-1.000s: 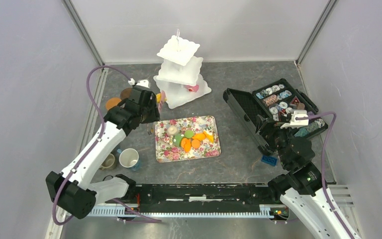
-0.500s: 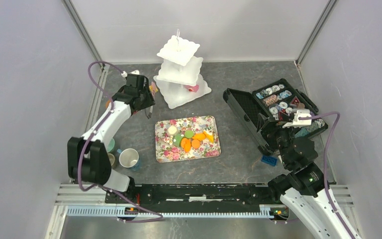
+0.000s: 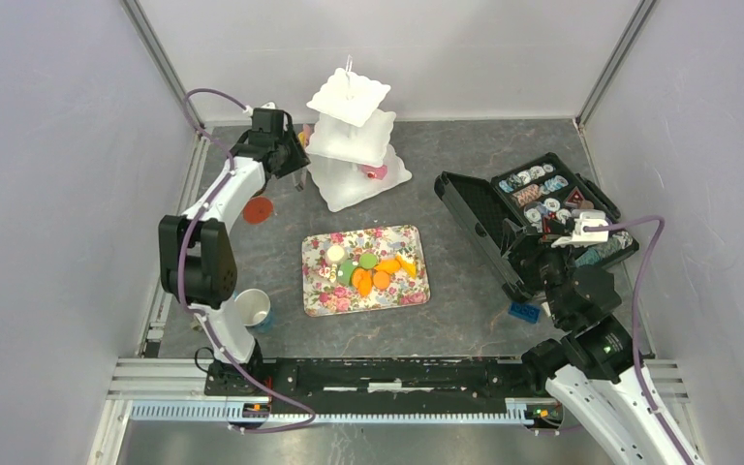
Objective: Serve the afternoon tea
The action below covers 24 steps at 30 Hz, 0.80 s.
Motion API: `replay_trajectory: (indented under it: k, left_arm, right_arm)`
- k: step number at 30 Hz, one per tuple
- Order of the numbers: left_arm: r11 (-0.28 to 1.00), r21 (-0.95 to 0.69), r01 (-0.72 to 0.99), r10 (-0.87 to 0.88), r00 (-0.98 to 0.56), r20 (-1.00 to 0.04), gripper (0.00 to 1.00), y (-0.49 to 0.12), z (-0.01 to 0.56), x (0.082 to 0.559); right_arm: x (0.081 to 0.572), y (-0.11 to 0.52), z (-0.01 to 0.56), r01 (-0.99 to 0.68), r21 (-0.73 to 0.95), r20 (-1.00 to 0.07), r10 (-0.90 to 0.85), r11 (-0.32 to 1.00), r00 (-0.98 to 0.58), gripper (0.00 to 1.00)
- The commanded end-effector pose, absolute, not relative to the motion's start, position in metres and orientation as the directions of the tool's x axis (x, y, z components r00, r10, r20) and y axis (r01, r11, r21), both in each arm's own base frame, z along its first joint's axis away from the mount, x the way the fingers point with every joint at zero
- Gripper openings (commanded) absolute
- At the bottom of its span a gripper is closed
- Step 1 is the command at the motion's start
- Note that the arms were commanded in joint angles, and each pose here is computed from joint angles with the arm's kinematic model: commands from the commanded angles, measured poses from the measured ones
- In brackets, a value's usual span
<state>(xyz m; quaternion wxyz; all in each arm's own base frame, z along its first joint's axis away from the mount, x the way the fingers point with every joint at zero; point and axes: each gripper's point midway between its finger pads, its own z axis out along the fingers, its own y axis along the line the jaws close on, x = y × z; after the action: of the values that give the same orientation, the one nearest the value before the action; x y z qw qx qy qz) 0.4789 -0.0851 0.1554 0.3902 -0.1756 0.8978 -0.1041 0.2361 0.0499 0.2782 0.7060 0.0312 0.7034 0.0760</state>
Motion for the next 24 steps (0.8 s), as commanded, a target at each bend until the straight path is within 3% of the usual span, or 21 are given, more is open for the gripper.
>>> replay_trajectory:
  k: [1,13,24]
  left_arm:
    - [0.883,-0.441,-0.161,-0.44,-0.61,-0.658,0.44,-0.101,0.179,0.51]
    - [0.83,-0.548,-0.108,-0.458,-0.693,-0.556,0.46,-0.114,0.155,0.519]
    - [0.836,-0.538,-0.108,-0.442,-0.714,-0.543,0.56,-0.113,0.139,0.523]
  right_arm:
    - [0.231,0.047,0.309,-0.069,0.184,-0.98,0.188,0.98,0.062,0.98]
    - [0.235,0.053,0.305,-0.084,0.193,-0.979,0.197,0.978,0.047,0.98]
    - [0.238,0.059,0.304,-0.106,0.203,-0.977,0.208,0.973,0.039,0.98]
